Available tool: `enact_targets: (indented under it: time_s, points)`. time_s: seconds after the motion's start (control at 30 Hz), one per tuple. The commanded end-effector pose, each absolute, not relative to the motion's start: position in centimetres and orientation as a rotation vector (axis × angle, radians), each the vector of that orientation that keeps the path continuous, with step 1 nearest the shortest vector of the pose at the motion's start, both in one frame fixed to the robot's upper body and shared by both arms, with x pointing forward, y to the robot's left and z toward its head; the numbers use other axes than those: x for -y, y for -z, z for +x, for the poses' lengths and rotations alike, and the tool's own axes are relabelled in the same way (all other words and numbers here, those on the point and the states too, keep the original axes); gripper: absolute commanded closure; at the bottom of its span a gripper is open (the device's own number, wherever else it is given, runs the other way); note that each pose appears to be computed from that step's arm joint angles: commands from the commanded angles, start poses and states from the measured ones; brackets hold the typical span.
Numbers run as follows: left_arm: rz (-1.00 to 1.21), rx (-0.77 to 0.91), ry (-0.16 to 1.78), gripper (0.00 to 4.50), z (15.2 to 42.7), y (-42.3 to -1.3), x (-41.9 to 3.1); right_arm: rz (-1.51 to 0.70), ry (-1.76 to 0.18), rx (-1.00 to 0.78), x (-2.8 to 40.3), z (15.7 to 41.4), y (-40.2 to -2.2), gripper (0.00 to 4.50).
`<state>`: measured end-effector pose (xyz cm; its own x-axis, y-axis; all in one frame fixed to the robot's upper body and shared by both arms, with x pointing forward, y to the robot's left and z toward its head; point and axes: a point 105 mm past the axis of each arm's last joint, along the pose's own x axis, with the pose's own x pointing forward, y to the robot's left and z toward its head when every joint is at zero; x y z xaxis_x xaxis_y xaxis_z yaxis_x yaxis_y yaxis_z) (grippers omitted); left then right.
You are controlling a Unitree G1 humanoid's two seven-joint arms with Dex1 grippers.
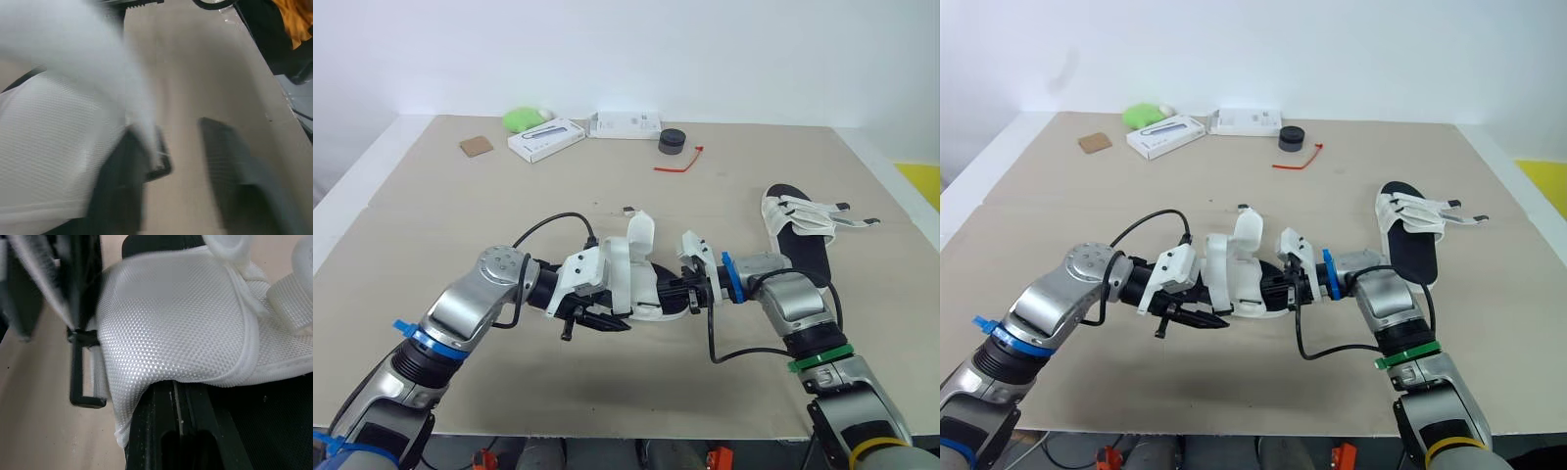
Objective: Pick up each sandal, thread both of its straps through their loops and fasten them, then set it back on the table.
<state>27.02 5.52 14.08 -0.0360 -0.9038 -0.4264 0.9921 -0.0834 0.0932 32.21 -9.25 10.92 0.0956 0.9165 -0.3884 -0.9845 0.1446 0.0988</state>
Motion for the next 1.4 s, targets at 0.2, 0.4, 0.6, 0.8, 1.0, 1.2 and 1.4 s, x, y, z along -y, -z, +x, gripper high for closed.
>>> enact_targets:
  time_s: [0.2,0.4,0.6,0.8,1.0,1.2,1.4]
  points:
    - [0.311,-0.207,1.559,0.03,27.8,-17.1,-5.7,-0.203,-1.409,-0.491,9.4,32.0,-8.8,4.5]
    - [-0.063,-0.292,1.652,0.03,26.5,-21.1,-6.0,-0.205,-1.414,-0.486,9.2,32.1,-8.9,4.5]
    - [-0.201,-0.416,1.58,0.03,27.2,-21.0,-6.6,-0.203,-1.412,-0.485,9.3,32.1,-8.9,4.5]
    - [-0.286,-0.53,1.417,0.03,29.6,-19.5,-6.9,-0.2,-1.408,-0.485,9.3,32.0,-8.8,4.5]
    - [-0.256,-0.588,1.355,0.03,29.7,-17.7,-6.4,-0.196,-1.405,-0.479,9.2,32.1,-8.9,4.5]
    - [-0.272,-0.583,1.322,0.56,30.1,-17.5,-6.4,-0.193,-1.407,-0.476,9.1,32.1,-8.8,4.5]
    - [-0.222,-0.58,1.315,3.36,29.9,-17.1,-6.8,-0.191,-1.408,-0.473,9.0,32.1,-8.8,4.5]
